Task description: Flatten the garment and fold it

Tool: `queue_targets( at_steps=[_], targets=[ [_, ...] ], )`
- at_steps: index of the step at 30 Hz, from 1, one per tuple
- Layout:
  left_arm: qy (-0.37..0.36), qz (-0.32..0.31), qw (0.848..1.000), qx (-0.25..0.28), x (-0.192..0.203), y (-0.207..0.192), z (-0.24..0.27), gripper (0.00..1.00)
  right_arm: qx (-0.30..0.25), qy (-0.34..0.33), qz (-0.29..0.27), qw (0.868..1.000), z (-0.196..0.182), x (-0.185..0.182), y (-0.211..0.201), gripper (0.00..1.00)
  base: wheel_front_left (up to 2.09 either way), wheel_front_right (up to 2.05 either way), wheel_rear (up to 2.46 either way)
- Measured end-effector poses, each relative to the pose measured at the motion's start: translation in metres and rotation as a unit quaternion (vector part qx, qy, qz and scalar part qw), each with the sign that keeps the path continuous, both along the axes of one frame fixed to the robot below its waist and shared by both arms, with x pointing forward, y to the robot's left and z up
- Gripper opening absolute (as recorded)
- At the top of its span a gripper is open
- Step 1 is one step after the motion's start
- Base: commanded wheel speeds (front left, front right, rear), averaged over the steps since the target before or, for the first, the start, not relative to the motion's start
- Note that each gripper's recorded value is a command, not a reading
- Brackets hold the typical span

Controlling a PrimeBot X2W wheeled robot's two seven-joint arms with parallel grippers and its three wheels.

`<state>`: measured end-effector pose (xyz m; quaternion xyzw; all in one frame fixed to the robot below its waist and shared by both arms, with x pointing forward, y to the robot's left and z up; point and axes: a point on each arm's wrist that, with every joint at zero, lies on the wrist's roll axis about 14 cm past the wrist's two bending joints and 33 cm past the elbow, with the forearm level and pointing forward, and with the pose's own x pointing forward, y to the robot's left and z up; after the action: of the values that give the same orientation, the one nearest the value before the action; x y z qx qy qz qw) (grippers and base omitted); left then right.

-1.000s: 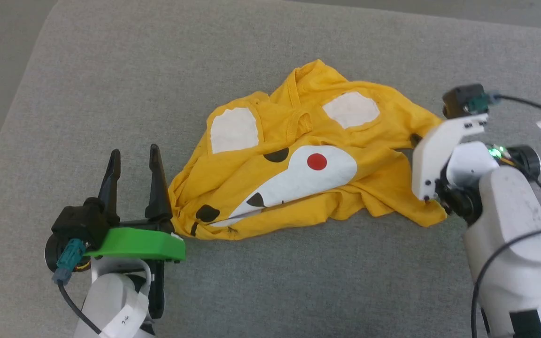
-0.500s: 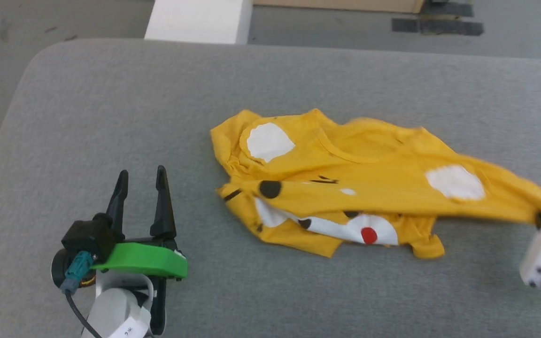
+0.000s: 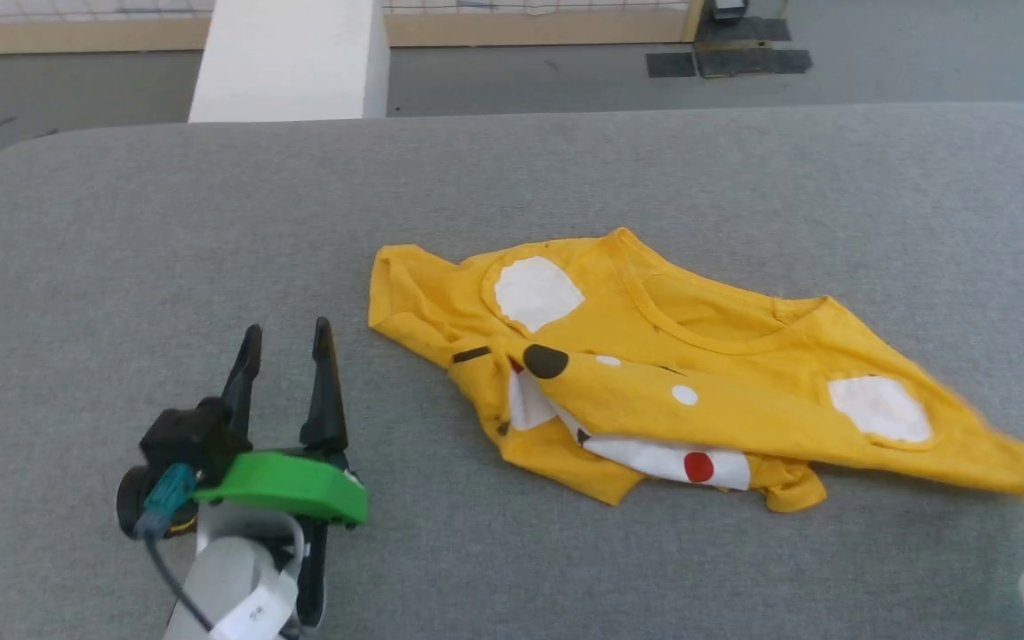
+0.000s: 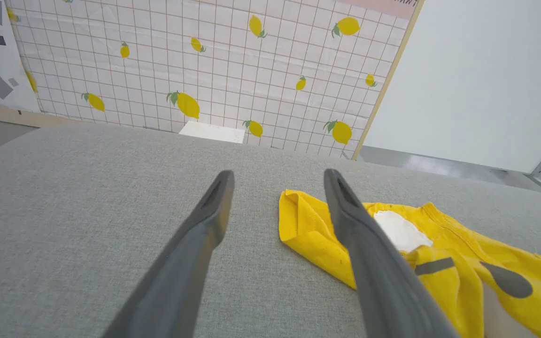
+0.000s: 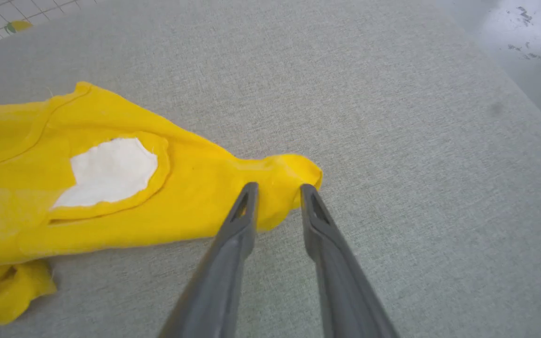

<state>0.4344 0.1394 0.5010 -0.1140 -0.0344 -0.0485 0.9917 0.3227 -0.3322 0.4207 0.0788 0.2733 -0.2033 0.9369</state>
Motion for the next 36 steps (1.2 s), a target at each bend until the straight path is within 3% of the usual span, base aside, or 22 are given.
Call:
queue_targets(
  at_steps=[6, 9, 16, 25, 33, 34, 35, 36],
  targets=[
    [0.037, -0.032, 0.999, 0.013, 0.026, -0.022, -0.013, 1.00, -0.046, -0.085, 0.031, 0.995, 0.030, 0.017, 0.011, 1.00, 0.00, 0.00, 0.00],
    [0.070, -0.059, 0.995, 0.047, 0.049, -0.033, -0.018, 1.00, -0.057, -0.117, 0.052, 0.990, 0.040, 0.027, 0.024, 1.00, 0.00, 0.00, 0.00],
    [0.175, -0.114, 0.969, 0.129, 0.097, -0.049, -0.040, 1.00, -0.056, -0.131, 0.088, 0.986, 0.038, 0.036, 0.048, 1.00, 0.00, 0.00, 0.00],
    [0.357, -0.161, 0.898, 0.199, 0.114, -0.055, -0.101, 1.00, -0.042, -0.116, 0.099, 0.987, 0.024, 0.035, 0.059, 1.00, 0.00, 0.00, 0.00],
    [0.460, -0.183, 0.841, 0.219, 0.114, -0.057, -0.129, 1.00, -0.042, -0.108, 0.080, 0.990, 0.020, 0.028, 0.049, 1.00, 0.00, 0.00, 0.00],
    [0.468, -0.186, 0.836, 0.219, 0.115, -0.058, -0.129, 0.64, -0.043, -0.106, 0.078, 0.990, 0.019, 0.027, 0.047, 1.00, 0.00, 0.00, 0.00],
    [0.472, -0.190, 0.832, 0.222, 0.115, -0.059, -0.130, 0.21, -0.044, -0.104, 0.076, 0.991, 0.018, 0.026, 0.046, 1.00, 0.00, 0.00, 0.00],
    [0.475, -0.192, 0.829, 0.223, 0.115, -0.059, -0.130, 0.00, -0.045, -0.102, 0.073, 0.991, 0.018, 0.025, 0.044, 1.00, 0.00, 0.00, 0.00]
  ],
)
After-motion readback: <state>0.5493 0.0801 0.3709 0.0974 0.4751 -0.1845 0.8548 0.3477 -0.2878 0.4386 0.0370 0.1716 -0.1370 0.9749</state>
